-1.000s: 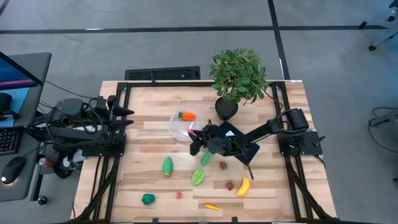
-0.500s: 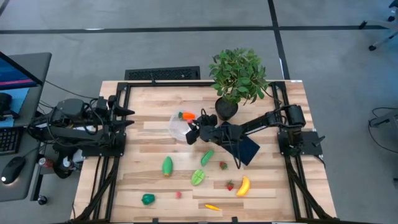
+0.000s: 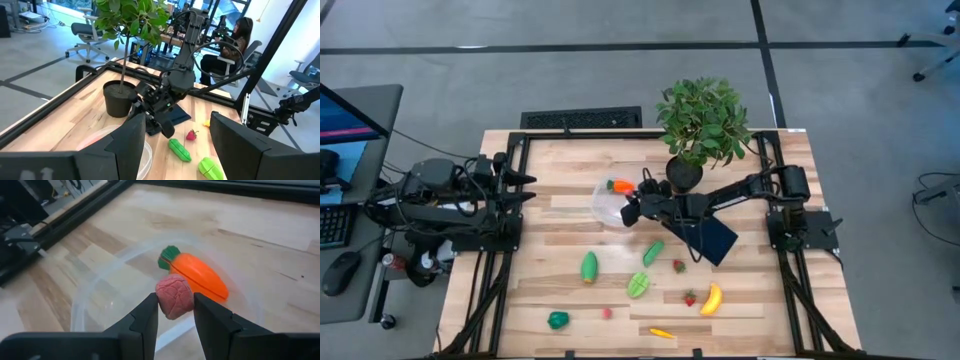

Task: Pick and placing Produce into tupperware
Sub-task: Put the right pink peach into the transparent bin

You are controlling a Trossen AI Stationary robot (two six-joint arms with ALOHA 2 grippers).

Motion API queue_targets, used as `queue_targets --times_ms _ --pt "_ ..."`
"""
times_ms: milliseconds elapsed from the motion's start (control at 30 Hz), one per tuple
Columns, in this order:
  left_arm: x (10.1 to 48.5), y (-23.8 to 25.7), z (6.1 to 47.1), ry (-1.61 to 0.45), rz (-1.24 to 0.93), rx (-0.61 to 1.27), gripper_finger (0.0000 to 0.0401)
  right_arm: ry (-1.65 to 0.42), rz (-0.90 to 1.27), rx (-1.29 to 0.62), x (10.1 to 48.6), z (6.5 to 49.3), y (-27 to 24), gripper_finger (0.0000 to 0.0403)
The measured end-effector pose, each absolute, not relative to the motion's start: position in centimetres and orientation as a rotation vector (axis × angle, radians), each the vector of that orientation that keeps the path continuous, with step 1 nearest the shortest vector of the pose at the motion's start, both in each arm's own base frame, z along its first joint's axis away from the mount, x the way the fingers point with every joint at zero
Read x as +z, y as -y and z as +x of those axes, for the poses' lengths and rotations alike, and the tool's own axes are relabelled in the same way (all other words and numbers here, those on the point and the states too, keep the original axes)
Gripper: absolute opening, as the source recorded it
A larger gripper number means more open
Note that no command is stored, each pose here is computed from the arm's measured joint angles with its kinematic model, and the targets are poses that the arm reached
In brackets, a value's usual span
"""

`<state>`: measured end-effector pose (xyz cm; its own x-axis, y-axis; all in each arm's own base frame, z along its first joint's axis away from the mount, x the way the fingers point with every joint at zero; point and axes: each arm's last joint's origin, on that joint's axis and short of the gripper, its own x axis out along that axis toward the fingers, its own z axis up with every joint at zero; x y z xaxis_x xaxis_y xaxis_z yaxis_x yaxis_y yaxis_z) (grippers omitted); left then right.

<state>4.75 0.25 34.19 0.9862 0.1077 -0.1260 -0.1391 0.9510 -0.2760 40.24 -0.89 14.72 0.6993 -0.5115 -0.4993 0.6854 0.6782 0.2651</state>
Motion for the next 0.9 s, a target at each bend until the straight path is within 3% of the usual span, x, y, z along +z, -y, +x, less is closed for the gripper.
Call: queue_targets --times_ms 700,900 --pt "34.18 -0.28 4.74 -0.110 -0.287 0.134 0.0211 -0.421 0.455 -0.697 14.61 40.16 0.88 0.0113" --pt "34.10 -0.28 4.74 -0.118 -0.286 0.136 0.0211 -0.421 0.455 -0.697 14.61 40.16 0.88 0.0135"
